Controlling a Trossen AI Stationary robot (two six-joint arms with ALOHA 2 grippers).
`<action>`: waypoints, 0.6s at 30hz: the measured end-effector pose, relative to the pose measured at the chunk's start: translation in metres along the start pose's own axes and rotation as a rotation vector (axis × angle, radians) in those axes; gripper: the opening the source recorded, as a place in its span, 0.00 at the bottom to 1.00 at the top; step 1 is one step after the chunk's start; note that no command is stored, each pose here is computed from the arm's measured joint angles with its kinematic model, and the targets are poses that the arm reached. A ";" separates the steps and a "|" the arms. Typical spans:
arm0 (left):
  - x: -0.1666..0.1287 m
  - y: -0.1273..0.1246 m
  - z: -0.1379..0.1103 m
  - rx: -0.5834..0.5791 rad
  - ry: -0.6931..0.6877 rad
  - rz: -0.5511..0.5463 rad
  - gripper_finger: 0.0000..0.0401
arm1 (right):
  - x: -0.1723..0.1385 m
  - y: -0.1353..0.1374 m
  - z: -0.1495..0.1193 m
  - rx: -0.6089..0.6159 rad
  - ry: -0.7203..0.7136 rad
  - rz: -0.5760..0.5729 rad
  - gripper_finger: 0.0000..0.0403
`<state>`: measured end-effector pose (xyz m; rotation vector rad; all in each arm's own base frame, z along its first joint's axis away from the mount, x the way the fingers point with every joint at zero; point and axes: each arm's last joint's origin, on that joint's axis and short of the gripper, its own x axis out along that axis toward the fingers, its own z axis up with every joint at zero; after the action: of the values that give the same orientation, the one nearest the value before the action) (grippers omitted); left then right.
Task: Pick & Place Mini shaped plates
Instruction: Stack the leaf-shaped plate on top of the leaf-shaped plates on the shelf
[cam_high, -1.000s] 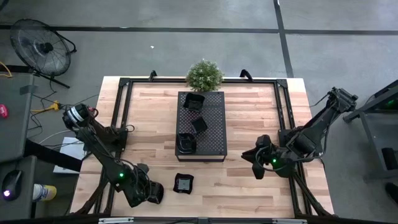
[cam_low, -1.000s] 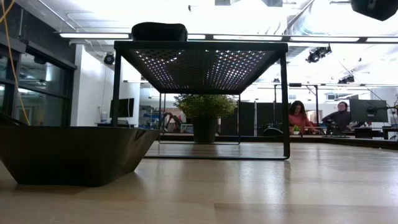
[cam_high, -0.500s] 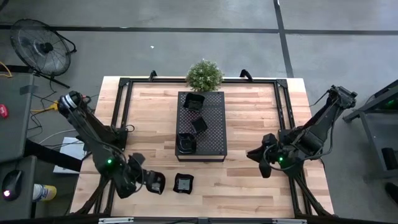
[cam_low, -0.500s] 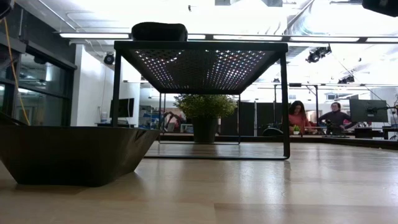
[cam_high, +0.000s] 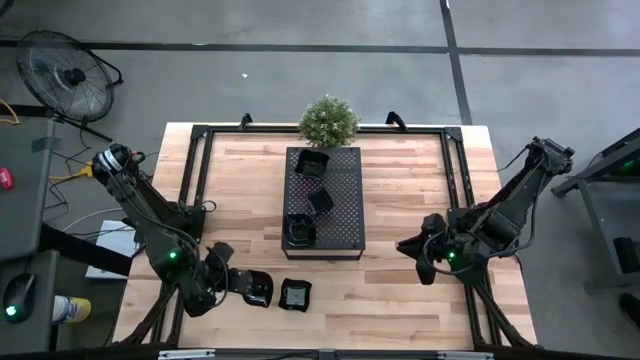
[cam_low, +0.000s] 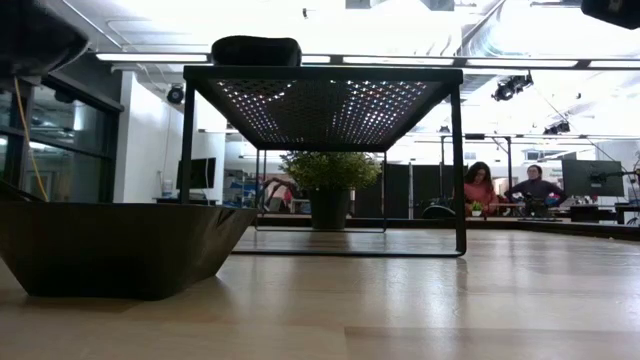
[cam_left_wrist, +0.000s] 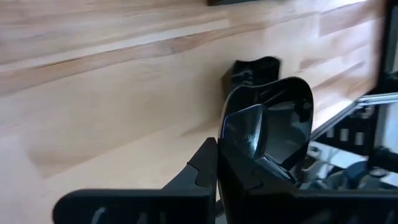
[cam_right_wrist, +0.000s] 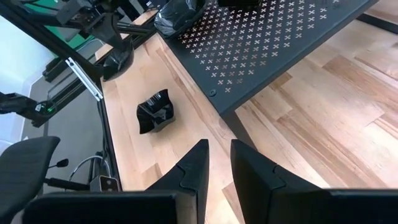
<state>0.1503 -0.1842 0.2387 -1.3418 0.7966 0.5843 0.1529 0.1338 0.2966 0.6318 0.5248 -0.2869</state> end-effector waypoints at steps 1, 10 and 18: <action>0.000 -0.001 0.000 -0.007 -0.005 -0.015 0.00 | 0.000 0.000 0.000 -0.001 -0.001 -0.001 0.15; -0.019 -0.021 0.000 -0.012 -0.067 -0.081 0.00 | 0.000 -0.001 0.000 -0.025 -0.021 -0.014 0.15; -0.048 -0.051 0.021 -0.001 -0.179 -0.049 0.00 | 0.000 -0.001 0.000 -0.034 -0.020 -0.015 0.15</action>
<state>0.1637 -0.1675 0.3088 -1.2865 0.6164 0.6563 0.1527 0.1328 0.2962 0.5912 0.5142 -0.2981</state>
